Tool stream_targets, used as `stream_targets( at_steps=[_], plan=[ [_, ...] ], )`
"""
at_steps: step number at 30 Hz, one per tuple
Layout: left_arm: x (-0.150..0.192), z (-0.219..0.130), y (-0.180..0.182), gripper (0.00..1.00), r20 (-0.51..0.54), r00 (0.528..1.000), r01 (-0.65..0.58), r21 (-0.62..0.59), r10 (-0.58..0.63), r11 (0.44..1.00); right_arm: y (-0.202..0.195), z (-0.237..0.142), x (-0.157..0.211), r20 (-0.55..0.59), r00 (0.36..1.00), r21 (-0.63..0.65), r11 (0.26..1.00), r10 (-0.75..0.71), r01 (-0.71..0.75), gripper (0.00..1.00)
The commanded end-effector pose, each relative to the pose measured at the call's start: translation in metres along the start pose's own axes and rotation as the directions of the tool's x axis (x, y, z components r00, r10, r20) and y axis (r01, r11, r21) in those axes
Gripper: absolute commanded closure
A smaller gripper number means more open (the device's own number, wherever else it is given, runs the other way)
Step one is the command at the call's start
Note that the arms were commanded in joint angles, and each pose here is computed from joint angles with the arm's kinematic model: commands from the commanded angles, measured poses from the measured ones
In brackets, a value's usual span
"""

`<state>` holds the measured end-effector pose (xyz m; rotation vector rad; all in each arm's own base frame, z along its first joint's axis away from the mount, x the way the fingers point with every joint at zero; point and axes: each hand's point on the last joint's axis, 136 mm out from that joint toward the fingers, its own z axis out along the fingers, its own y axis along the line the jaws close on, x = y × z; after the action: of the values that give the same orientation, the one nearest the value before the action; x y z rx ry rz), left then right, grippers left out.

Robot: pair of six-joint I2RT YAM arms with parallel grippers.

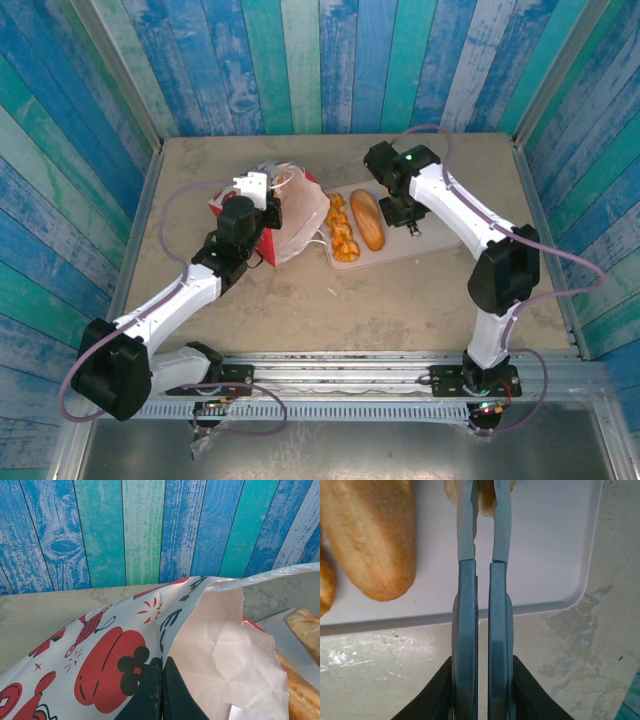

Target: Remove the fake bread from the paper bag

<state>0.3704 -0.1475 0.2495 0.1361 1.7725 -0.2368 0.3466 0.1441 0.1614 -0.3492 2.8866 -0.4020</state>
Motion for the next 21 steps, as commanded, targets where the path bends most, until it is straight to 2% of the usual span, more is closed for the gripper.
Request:
stream_targets(
  at_steps=[1,11,21],
  plan=[
    [0.0,-0.006,0.002,1.0,0.005,1.0,0.015,-0.004,-0.015,1.0,-0.011,-0.005,-0.01,0.013,1.0,0.052,0.999,-0.012,0.012,0.78],
    [0.001,-0.005,0.001,1.0,0.001,1.0,0.013,0.0,-0.013,1.0,-0.01,0.018,-0.025,-0.048,0.998,0.113,0.992,-0.048,0.053,0.74],
    [0.003,-0.004,0.001,1.0,0.0,1.0,0.014,0.001,-0.014,1.0,0.0,0.035,-0.03,-0.087,0.994,0.106,0.991,-0.071,0.08,0.72]
  ],
)
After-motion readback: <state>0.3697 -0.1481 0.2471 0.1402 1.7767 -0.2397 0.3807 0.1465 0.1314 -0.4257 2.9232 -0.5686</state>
